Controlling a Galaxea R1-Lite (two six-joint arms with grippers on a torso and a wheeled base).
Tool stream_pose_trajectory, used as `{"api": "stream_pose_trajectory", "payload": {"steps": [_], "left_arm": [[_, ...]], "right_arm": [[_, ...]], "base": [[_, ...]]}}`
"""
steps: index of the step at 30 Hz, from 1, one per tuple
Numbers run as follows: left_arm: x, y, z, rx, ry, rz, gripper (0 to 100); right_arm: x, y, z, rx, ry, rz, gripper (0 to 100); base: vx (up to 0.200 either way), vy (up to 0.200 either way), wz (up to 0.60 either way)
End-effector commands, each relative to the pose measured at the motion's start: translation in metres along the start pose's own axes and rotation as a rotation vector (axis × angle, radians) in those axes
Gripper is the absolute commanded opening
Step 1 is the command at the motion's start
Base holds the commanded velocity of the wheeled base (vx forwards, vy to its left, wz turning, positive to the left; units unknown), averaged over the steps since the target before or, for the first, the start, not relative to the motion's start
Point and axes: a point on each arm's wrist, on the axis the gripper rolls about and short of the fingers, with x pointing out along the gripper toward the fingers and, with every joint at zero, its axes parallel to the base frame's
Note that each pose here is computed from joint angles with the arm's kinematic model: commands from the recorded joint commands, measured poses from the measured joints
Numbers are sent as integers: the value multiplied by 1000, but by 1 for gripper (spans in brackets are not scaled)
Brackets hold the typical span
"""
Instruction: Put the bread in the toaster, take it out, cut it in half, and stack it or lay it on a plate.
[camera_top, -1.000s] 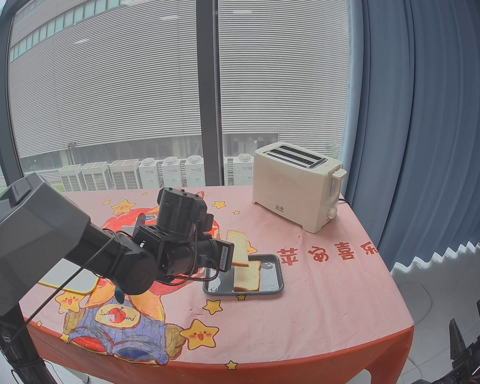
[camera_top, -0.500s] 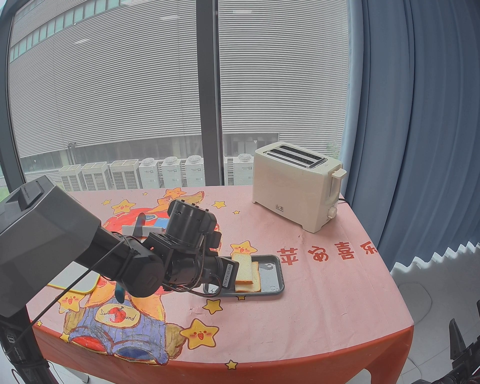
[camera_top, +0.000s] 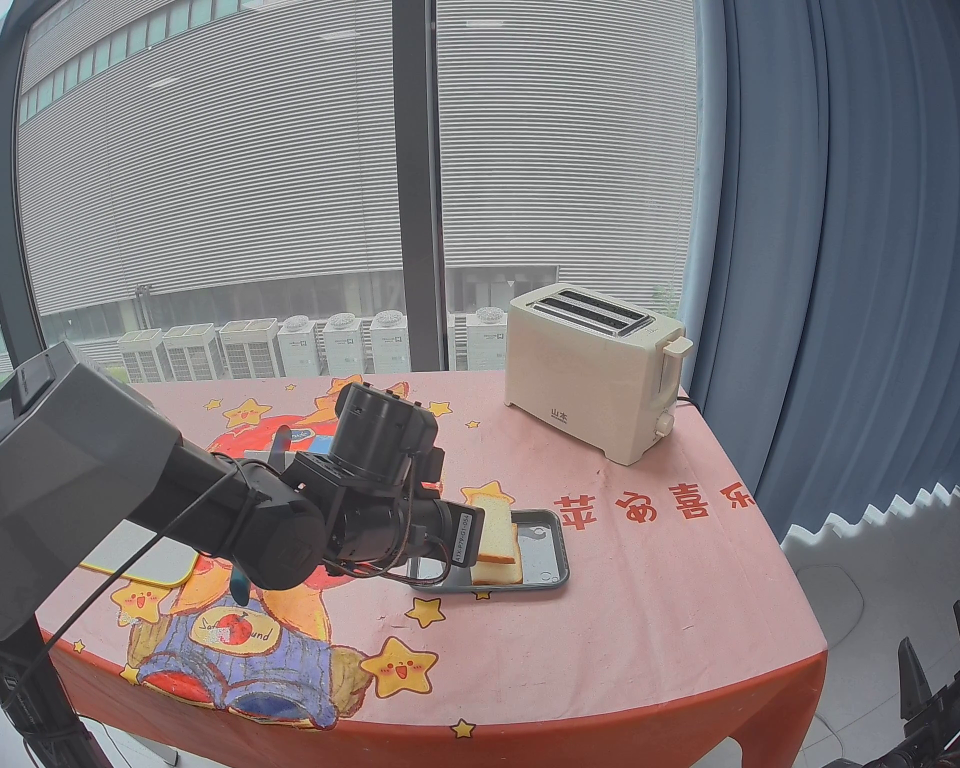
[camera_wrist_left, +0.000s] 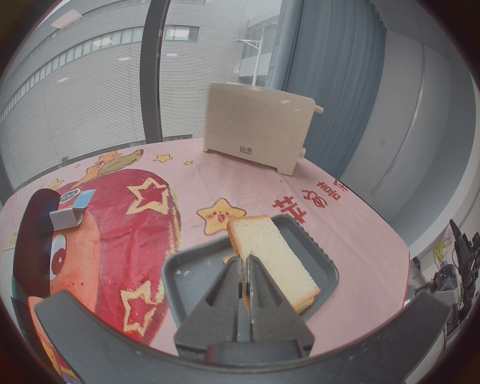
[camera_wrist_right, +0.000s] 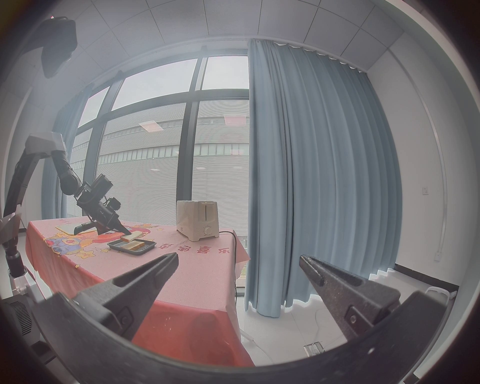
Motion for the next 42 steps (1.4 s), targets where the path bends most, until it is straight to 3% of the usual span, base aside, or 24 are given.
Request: {"api": "stream_pose_trajectory", "payload": {"steps": [1,6,7,24,26,32,35,42], "left_arm": [[-1,-3,-1,4,9,4,0],[-1,-3,0,-13,5,13,0],[-1,-3,0,-13,5,13,100],[-7,4,-6,-21,14,28,100],[-20,13,4,-43,-26,42,100],[-26,17,7,-49,-38,53,100],[-29,28,6,-63,-38,76,100],[-24,30,-6,-68,1,85,100]], "right_arm": [[0,0,-5,-1,1,2,100],[0,0,-5,-1,1,0,100],[0,0,-5,0,1,0,100],[0,0,-5,-1,1,2,100],[0,0,-5,-1,1,2,100],[0,0,-5,-1,1,2,100],[0,0,-5,-1,1,0,100],[0,0,-5,0,1,0,100]], "base": [[0,0,0],[0,0,0],[0,0,0],[0,0,0],[0,0,0],[0,0,0],[0,0,0],[0,0,0]]}}
